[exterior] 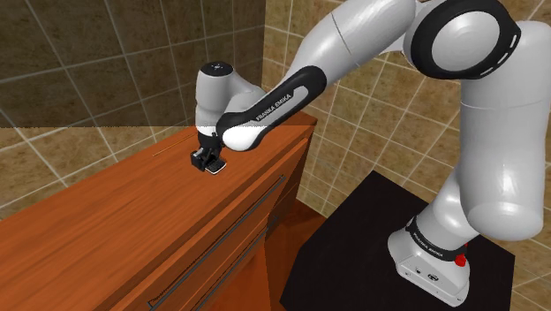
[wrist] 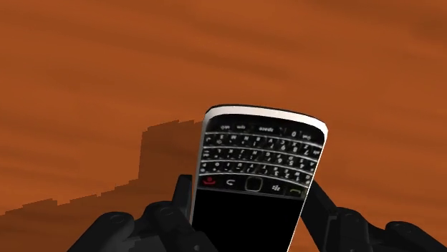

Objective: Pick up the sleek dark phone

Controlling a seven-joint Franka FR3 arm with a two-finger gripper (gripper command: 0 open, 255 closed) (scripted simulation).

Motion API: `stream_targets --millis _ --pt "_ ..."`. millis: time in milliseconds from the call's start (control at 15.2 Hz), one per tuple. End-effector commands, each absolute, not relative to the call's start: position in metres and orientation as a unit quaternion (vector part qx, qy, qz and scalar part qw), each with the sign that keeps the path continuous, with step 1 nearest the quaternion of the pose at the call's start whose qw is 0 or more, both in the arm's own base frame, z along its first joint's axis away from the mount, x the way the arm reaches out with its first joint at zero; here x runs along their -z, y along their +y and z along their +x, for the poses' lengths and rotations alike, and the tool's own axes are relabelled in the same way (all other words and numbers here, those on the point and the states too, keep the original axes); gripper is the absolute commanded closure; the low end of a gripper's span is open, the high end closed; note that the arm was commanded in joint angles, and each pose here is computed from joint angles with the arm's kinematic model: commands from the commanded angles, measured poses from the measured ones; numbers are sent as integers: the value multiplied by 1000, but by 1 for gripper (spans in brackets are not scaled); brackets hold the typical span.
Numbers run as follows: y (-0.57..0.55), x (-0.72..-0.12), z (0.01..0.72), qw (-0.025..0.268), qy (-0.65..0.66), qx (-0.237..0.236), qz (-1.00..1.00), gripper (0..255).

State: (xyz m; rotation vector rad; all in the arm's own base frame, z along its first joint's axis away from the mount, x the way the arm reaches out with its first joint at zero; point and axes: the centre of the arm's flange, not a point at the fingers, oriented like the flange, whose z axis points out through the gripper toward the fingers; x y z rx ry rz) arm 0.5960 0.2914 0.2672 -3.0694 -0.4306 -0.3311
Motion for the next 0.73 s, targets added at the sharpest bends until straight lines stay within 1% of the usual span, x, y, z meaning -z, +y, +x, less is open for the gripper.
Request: stream_targets --millis 0,528,660 --pt "291 -277 597 12 -138 106 -985 255" --pt "291 -319 597 12 -138 106 -985 255" --pt "291 -320 597 12 -138 106 -985 255"
